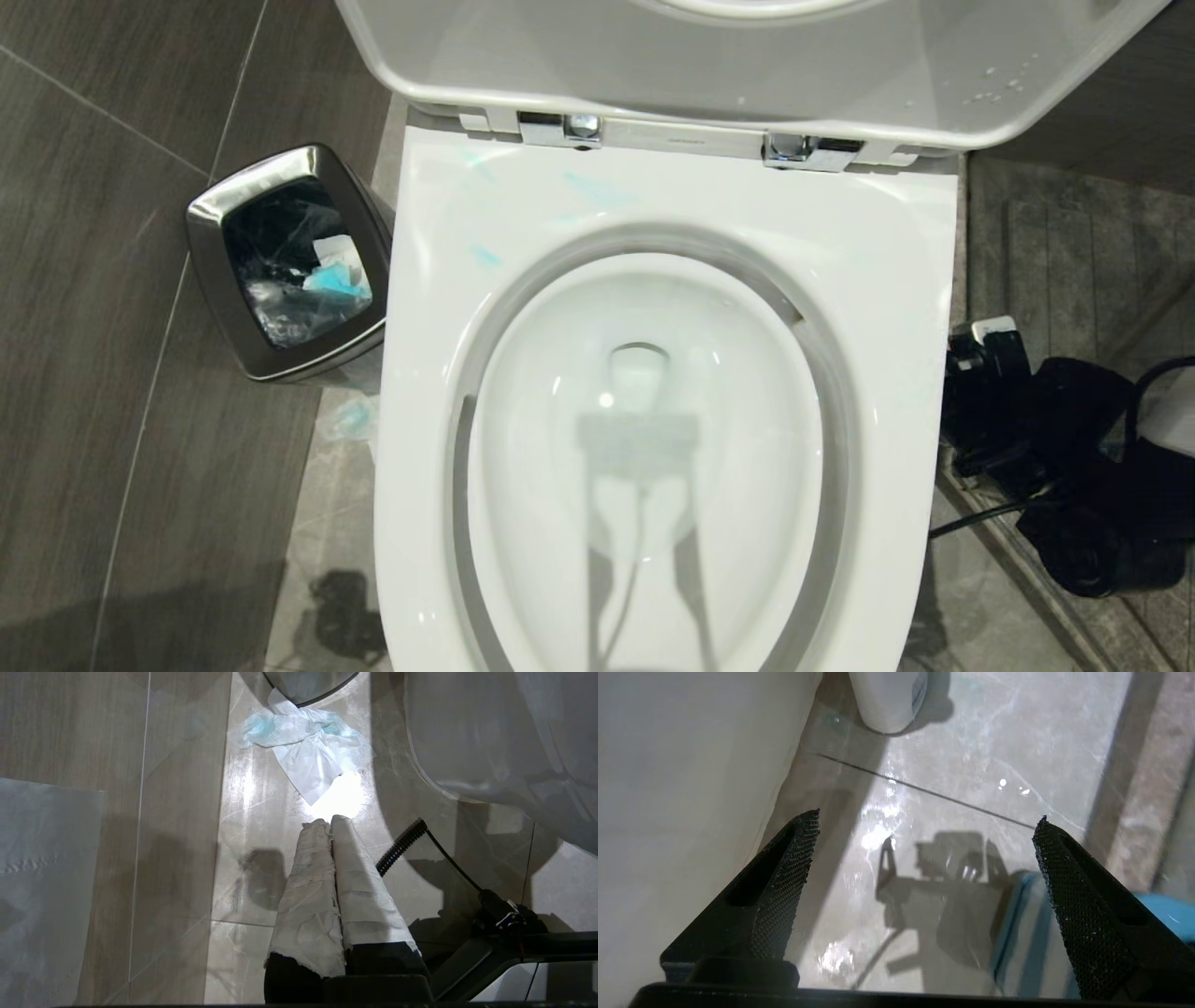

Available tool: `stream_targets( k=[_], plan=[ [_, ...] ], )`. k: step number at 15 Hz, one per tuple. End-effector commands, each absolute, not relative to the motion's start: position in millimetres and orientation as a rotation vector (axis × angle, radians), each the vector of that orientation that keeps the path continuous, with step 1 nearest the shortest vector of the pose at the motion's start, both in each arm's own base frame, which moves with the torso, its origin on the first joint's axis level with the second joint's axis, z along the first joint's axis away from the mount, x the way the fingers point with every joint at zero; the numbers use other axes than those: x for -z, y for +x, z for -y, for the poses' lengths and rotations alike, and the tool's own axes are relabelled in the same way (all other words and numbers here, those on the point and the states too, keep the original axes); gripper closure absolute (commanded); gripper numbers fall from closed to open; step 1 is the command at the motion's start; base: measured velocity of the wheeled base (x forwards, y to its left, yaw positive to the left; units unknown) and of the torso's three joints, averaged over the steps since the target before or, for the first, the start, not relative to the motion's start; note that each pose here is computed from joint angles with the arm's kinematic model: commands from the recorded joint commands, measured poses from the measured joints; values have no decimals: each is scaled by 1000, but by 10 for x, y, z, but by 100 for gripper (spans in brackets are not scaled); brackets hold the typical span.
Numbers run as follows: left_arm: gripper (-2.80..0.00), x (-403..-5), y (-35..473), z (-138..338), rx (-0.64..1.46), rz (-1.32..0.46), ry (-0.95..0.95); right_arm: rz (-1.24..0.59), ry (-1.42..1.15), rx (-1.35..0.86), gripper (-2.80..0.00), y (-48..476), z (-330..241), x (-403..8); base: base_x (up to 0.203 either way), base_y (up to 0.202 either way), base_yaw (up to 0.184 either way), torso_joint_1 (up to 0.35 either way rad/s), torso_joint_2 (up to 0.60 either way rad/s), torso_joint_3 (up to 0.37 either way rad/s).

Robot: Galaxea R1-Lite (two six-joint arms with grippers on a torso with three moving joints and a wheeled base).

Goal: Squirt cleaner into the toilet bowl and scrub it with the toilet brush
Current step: Pour in the cleaning agent

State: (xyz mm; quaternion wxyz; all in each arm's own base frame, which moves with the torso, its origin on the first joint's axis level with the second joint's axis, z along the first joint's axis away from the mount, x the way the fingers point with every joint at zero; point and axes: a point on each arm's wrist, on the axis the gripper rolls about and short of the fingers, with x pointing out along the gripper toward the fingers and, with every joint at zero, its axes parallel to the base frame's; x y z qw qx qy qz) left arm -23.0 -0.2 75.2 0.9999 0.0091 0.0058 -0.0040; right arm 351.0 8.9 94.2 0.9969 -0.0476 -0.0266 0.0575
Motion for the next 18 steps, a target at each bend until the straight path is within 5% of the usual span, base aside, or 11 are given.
stream_targets(
  k=[1,18],
  plan=[
    [0,-750,-228,2,8,-14,18,58,-93,-137,-280,3676,-158,-824,0,0,0,0,0,0],
    [0,-752,-229,2,8,-13,18,311,-90,-174,-280,4390,-491,-1015,0,0,0,0,0,0]
  ],
)
